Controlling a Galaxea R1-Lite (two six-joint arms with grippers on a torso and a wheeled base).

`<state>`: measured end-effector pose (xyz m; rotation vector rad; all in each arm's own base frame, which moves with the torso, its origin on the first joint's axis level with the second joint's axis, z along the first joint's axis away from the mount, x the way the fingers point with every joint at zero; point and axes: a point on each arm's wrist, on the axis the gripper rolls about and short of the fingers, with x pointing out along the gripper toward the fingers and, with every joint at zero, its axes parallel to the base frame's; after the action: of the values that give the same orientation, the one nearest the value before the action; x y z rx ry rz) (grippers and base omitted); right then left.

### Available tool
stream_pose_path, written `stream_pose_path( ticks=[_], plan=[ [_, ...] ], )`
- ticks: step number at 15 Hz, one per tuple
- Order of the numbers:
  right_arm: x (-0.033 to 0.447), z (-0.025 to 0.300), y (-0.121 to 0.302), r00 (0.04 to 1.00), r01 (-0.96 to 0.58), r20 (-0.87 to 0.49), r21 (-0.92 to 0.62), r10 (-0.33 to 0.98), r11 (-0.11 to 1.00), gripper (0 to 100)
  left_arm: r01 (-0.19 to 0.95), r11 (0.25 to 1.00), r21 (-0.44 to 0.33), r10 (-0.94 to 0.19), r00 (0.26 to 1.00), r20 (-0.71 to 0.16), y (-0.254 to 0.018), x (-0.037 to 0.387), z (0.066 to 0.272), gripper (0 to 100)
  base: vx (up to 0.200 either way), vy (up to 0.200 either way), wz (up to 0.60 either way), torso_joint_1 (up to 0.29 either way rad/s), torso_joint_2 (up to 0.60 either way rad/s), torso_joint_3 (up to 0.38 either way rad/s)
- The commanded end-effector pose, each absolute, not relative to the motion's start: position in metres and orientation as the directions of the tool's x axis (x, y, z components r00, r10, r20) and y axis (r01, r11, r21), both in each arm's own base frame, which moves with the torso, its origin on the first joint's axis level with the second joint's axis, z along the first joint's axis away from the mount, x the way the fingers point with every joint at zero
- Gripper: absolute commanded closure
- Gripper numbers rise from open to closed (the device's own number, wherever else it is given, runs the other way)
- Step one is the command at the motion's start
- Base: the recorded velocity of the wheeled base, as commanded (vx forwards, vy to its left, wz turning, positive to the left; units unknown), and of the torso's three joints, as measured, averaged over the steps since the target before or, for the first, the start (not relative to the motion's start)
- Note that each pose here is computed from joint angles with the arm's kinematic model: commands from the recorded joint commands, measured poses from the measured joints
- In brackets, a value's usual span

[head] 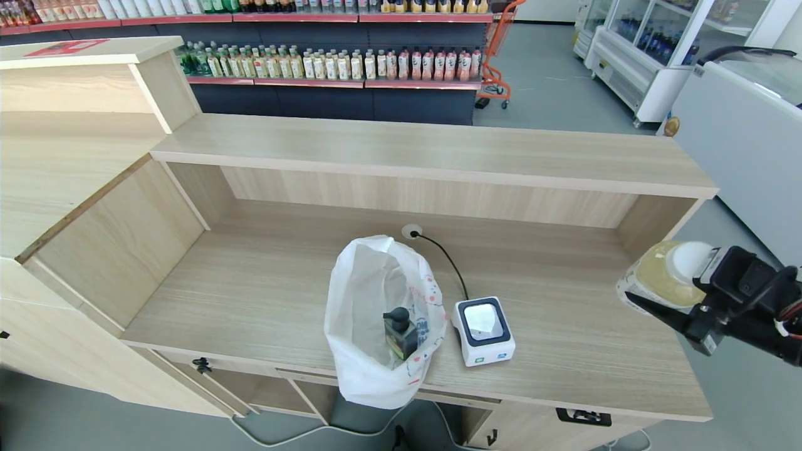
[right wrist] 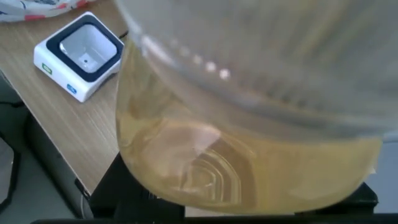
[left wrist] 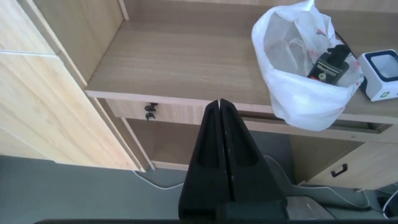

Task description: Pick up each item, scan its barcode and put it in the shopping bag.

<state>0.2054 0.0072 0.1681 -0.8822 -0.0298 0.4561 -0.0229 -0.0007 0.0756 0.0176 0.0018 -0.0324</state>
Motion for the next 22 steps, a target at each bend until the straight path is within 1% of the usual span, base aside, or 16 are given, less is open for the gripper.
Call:
stream_pose_path(
  ticks=[1,3,7,10,12,15,17,22],
  plan=[
    [0.228,0.148,0.016,0.87,-0.445,-0.211,-0.725,0.445,0.526,100,0.032,0.999,0.018,-0.032,0.999,0.0,-0.001,-0.023,0.076,100,0.0,0.2,0.0,0.002,0.0,0.007],
    [0.24,0.135,0.022,0.856,-0.464,-0.216,-0.723,0.47,0.512,100,0.032,0.999,0.017,-0.032,0.999,-0.002,-0.001,-0.023,0.076,100,0.0,0.2,0.0,0.002,0.0,0.005],
    [0.274,0.111,0.026,0.849,-0.448,-0.181,-0.746,0.497,0.493,100,0.032,0.999,0.012,-0.032,0.999,-0.005,-0.001,-0.023,0.075,100,0.0,0.0,0.0,0.0,0.0,0.0],
    [0.285,0.091,0.026,0.828,-0.466,-0.185,-0.752,0.529,0.466,100,0.032,0.999,0.012,-0.032,0.999,-0.003,-0.001,-0.023,0.076,100,0.0,0.0,0.0,0.0,0.0,0.0],
    [0.293,0.089,0.029,0.818,-0.46,-0.164,-0.761,0.551,0.457,100,0.032,0.999,0.012,-0.032,0.999,-0.003,-0.001,-0.023,0.076,100,0.0,0.0,0.0,0.0,0.0,0.0],
    [0.296,0.083,0.032,0.801,-0.477,-0.168,-0.759,0.575,0.443,100,0.032,0.999,0.012,-0.032,0.999,-0.005,-0.001,-0.023,0.075,100,0.0,0.0,0.0,0.0,0.0,0.0],
    [0.3,0.077,0.034,0.791,-0.466,-0.156,-0.78,0.591,0.418,100,0.032,0.999,0.012,-0.032,0.999,-0.003,-0.001,-0.023,0.076,100,0.0,0.0,0.0,0.0,0.0,0.0],
    [0.308,0.069,0.051,0.758,-0.491,-0.16,-0.778,0.633,0.391,100,0.032,0.999,0.012,-0.032,0.999,-0.003,-0.001,-0.023,0.075,100,0.0,0.0,0.0,0.0,0.0,0.0]
  ],
)
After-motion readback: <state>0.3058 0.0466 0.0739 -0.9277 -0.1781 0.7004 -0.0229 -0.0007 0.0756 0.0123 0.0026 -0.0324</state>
